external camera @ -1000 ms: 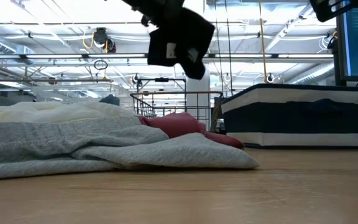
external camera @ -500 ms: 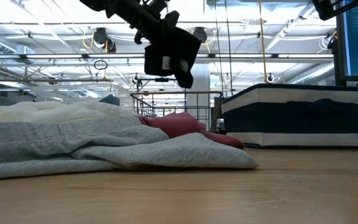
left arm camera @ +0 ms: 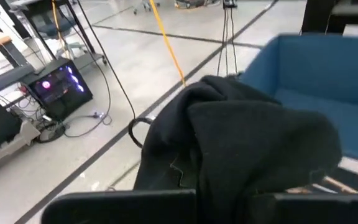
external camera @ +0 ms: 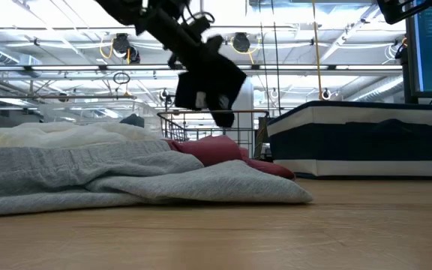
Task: Pick & Place Cloths
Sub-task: Put the black underwear into the wire basket
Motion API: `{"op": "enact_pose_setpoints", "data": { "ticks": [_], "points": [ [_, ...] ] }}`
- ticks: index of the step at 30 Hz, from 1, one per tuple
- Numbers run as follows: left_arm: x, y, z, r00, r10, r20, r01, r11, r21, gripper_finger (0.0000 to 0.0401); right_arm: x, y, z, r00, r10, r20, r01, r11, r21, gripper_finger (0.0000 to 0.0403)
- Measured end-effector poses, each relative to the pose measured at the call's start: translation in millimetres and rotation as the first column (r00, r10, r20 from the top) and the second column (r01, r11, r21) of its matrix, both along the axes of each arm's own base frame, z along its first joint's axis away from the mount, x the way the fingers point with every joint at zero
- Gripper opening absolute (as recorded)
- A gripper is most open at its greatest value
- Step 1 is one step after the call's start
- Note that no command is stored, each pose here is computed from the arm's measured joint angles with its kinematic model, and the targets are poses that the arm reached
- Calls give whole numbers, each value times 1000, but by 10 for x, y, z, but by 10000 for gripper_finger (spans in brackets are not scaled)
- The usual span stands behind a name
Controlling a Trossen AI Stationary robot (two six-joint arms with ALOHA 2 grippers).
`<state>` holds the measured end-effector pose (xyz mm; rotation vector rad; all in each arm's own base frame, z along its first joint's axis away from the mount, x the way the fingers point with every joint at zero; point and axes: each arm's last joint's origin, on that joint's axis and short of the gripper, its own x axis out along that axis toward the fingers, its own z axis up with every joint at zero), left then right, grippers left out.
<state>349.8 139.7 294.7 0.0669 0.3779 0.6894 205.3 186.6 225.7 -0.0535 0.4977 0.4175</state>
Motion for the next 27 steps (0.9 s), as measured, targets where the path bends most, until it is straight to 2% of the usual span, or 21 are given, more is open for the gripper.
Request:
{"op": "enact_pose_setpoints", "data": {
  "ticks": [4, 15, 20, 27],
  "points": [
    [126, 49, -219, 998, 0, -60, -2, 1000, -27, 0, 1, 1, 3, 1000, 0, 3, 0, 1000, 2, 139],
    [502, 183, -519, 980, -3, -197, -22, 992, -125, 0, 4, -2, 4, 1000, -5, 1, 5, 1000, 8, 139],
    [541, 206, -689, 963, 28, -269, -71, 986, -152, 0, 4, -2, 4, 1000, -5, 1, 5, 1000, 9, 139],
    [503, 218, -769, 946, 40, -323, -104, 977, -184, 1, 5, -3, 5, 1000, -6, 2, 6, 1000, 9, 139]
  ]
}}
